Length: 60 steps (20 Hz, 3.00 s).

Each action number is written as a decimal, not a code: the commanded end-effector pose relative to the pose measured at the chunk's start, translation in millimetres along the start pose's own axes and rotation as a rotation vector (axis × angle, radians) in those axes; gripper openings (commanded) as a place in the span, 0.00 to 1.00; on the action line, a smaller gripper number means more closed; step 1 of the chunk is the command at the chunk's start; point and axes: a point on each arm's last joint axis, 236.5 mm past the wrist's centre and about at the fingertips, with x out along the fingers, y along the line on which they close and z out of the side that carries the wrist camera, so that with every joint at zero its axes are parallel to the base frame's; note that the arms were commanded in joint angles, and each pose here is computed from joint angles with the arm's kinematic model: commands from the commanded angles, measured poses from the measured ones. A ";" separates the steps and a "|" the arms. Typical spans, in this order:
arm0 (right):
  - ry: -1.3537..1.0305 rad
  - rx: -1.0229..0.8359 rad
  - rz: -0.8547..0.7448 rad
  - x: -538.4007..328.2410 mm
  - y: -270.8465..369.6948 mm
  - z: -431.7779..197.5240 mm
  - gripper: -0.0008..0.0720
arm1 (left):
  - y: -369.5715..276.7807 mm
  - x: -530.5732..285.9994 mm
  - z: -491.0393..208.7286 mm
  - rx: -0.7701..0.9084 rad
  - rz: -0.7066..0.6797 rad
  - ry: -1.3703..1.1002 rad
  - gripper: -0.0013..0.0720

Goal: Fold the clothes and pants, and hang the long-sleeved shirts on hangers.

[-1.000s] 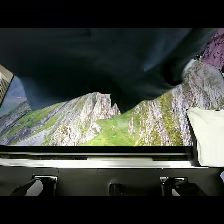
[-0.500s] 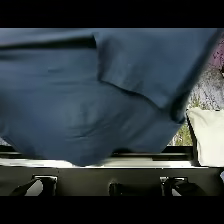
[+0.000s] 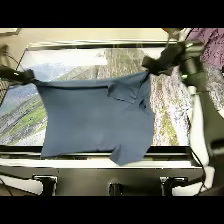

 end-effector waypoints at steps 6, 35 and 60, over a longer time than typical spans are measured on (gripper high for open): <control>-0.037 0.000 -0.063 87.8 -23.7 1.8 0.05 | 6.9 83.3 -0.9 0.004 -0.004 0.001 0.04; 0.678 -0.095 -0.322 89.5 -97.0 -165.8 0.50 | 7.6 74.1 -149.7 -0.117 -0.002 0.548 0.91; 0.745 0.332 0.208 -47.6 -62.1 -417.4 0.66 | 45.5 -42.5 -259.7 -0.602 -0.140 0.451 0.94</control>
